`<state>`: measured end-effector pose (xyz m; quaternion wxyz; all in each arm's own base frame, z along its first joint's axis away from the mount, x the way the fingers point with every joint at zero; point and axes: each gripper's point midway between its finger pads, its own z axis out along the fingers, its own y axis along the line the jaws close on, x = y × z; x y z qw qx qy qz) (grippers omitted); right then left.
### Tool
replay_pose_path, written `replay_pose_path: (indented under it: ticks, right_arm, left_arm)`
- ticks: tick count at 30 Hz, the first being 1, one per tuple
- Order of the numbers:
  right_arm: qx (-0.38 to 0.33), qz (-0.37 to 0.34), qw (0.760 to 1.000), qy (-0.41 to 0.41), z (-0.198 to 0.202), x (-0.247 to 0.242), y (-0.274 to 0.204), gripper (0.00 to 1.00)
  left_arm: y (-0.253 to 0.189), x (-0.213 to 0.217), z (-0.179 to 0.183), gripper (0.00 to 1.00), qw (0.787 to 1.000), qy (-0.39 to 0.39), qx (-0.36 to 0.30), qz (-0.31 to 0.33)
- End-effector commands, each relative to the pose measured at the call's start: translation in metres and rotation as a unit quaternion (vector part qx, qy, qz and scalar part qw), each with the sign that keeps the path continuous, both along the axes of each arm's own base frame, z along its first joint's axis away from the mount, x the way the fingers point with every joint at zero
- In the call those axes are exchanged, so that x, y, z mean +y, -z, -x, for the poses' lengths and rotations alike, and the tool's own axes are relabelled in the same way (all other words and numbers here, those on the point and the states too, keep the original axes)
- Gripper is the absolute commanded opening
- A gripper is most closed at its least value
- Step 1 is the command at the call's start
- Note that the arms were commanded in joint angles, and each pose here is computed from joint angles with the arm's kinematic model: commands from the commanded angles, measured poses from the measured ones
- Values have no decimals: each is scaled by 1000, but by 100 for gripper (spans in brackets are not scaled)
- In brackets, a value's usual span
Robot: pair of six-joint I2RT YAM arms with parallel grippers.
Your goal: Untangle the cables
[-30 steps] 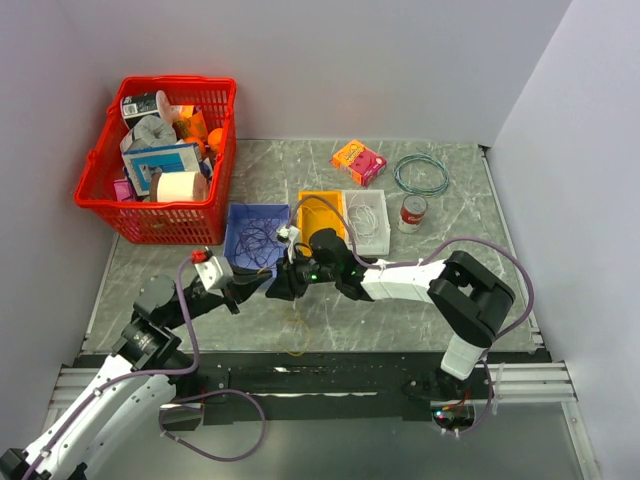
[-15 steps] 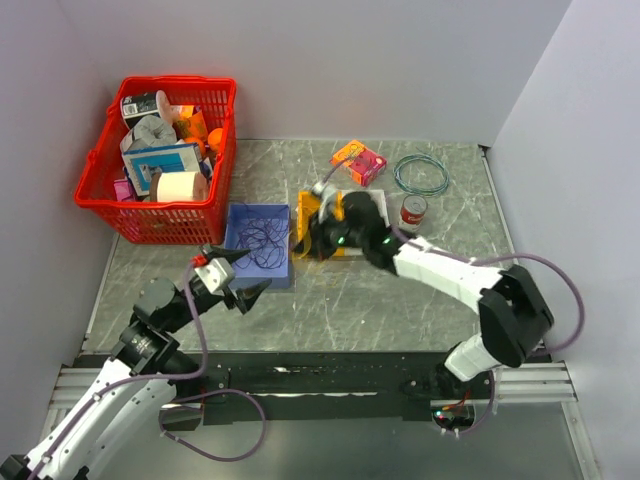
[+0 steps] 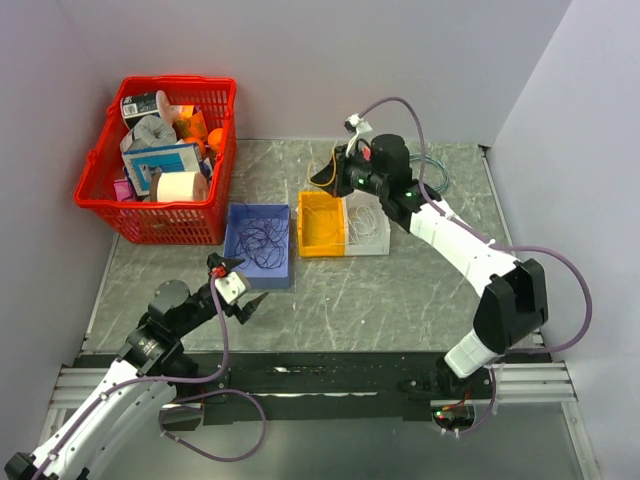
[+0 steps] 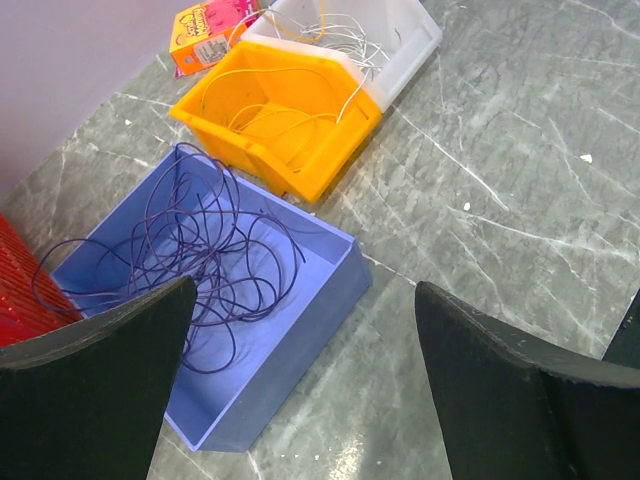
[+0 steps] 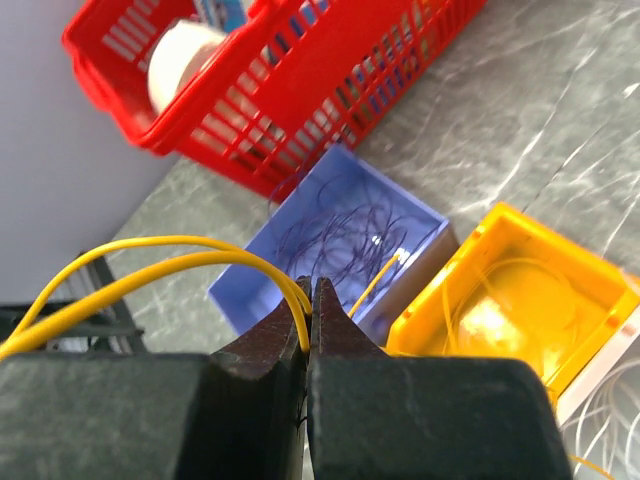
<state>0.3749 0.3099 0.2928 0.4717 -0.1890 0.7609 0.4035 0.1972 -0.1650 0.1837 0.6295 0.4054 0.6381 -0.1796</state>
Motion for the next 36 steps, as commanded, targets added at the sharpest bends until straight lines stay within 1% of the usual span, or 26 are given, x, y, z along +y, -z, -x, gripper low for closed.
replay_pose_path:
  ticks: [1,2,8,11,13,14,15,22,23,24,28,36]
  right_arm:
    - [1,-4,1000,31,-28,3,4,0]
    - [-3,-13,999,34,-34,6,2,0]
    - [34,-17,997,73,-68,9,47,0]
    - [54,7,993,105,-85,0,77,0]
    - [79,34,989,122,-93,-7,103,0]
    - [78,49,988,128,-95,-11,111,0]
    - [91,66,985,132,-94,-14,125,0]
    - [117,148,972,140,-89,-28,174,0]
    - [112,154,972,137,-93,-25,171,0]
    - [119,169,969,133,-92,-24,181,0]
    - [106,226,962,114,-89,-16,191,0]
    - [116,259,952,117,-91,-20,202,1]
  left_arm:
    - [-6,1,-4,98,1000,-5,-20,5]
    - [-7,1,-3,98,1000,-4,-21,5]
    - [-7,2,-4,98,1000,-6,-20,7]
    - [-7,2,-4,98,1000,-6,-20,7]
    - [-7,3,-4,98,1000,-7,-21,7]
    - [-7,3,-4,98,1000,-7,-21,8]
    - [-7,3,-4,98,1000,-8,-21,8]
    - [-6,2,-4,98,1000,-7,-19,8]
    - [-5,2,-5,98,1000,-7,-18,8]
    - [-7,2,-5,98,1000,-7,-20,8]
    - [-6,3,-5,98,1000,-9,-19,8]
    - [-7,2,-5,98,1000,-6,-21,8]
